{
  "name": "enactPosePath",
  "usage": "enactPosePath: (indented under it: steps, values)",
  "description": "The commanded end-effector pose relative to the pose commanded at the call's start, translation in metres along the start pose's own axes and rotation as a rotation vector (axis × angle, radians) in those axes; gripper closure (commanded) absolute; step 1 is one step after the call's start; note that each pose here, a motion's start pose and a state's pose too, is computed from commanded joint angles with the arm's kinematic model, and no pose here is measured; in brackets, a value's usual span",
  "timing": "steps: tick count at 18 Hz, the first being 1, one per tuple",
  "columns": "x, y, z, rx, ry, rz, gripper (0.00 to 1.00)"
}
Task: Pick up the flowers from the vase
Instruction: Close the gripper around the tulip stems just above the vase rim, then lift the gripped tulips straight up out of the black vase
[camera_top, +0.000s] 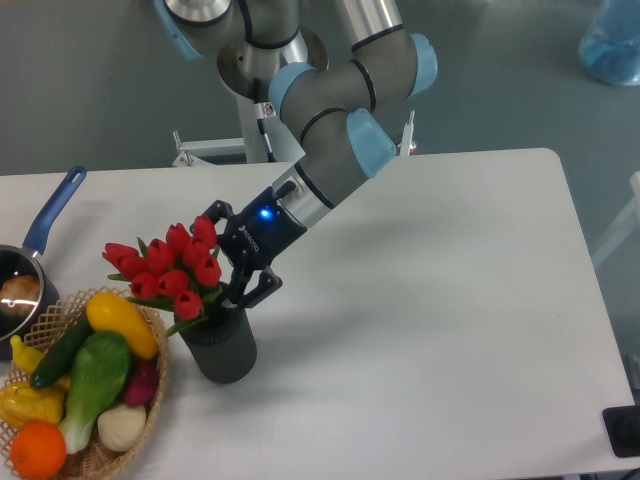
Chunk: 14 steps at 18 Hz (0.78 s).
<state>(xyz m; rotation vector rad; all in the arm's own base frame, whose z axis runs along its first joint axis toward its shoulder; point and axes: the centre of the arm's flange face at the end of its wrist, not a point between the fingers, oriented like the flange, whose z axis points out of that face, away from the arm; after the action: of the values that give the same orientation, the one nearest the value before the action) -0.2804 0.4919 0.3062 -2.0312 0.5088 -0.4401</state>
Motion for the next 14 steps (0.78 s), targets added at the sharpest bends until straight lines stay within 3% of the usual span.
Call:
enactPosePath:
  steps: [11, 14]
  values:
    - [-0.006, -0.002, -0.01, 0.004, -0.02, -0.009, 0.61]
    - [-0.008, -0.016, -0.016, 0.018, -0.032, -0.06, 0.61]
